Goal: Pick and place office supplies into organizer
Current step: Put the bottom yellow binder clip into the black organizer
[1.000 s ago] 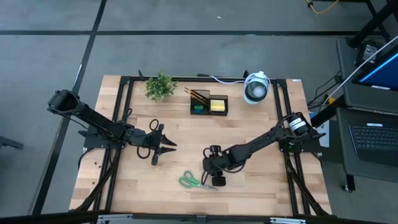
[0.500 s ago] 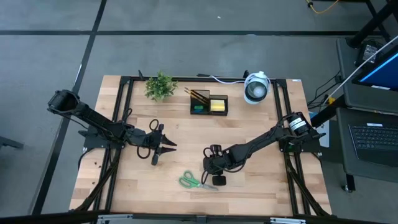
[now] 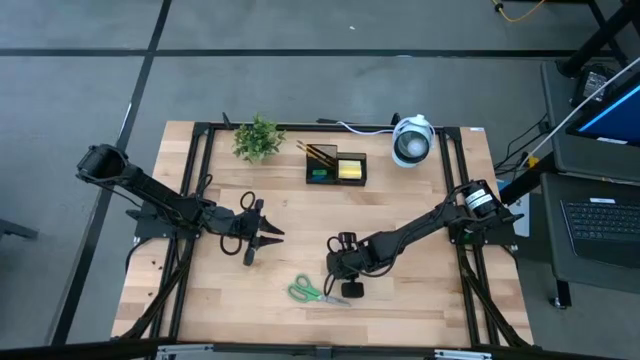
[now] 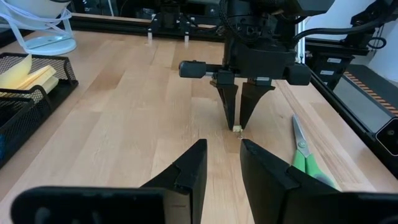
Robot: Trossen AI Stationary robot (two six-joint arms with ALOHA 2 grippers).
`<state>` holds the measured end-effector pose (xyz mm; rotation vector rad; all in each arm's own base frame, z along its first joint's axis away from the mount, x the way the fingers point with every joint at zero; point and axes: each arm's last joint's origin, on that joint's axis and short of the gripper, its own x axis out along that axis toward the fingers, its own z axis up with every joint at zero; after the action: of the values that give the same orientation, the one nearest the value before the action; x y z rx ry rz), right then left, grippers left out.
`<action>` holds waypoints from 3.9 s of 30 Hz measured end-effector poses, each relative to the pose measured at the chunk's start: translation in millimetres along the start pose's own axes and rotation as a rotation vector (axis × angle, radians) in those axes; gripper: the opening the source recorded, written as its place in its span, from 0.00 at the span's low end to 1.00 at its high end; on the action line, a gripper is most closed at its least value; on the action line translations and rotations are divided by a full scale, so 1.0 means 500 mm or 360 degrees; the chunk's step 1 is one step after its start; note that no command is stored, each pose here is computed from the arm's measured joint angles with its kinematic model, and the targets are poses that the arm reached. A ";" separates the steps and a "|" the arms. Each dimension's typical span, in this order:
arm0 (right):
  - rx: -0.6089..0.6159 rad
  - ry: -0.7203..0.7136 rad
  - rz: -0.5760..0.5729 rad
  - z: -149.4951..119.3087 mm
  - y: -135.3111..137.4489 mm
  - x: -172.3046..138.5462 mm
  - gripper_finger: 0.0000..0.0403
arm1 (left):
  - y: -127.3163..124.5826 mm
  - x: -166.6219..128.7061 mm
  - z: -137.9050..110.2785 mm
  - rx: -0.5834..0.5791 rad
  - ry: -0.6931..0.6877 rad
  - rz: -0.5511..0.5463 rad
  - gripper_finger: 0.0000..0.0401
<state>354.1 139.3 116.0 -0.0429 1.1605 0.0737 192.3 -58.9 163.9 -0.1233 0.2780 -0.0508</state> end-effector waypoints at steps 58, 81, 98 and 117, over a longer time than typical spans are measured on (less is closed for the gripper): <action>-0.0200 0.0104 -0.0616 0.186 -0.305 -0.159 0.20 | 0.000 0.000 -0.001 0.0002 0.0002 0.0000 0.23; 0.0051 -0.0016 -0.0554 0.123 -0.491 -0.110 0.20 | 0.000 0.000 -0.001 0.0005 0.0003 0.0001 0.23; 0.0101 -0.0098 -0.0589 0.102 -0.501 -0.082 0.20 | 0.001 0.000 -0.001 0.0004 -0.0003 0.0030 0.23; 0.0137 -0.0054 -0.0574 0.096 -0.500 -0.078 0.20 | 0.001 0.000 -0.001 0.0002 -0.0004 0.0031 0.23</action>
<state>402.8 -107.7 169.6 -0.1730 1.1053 -0.2937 192.1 -58.2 163.5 -0.1195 0.2766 -0.0316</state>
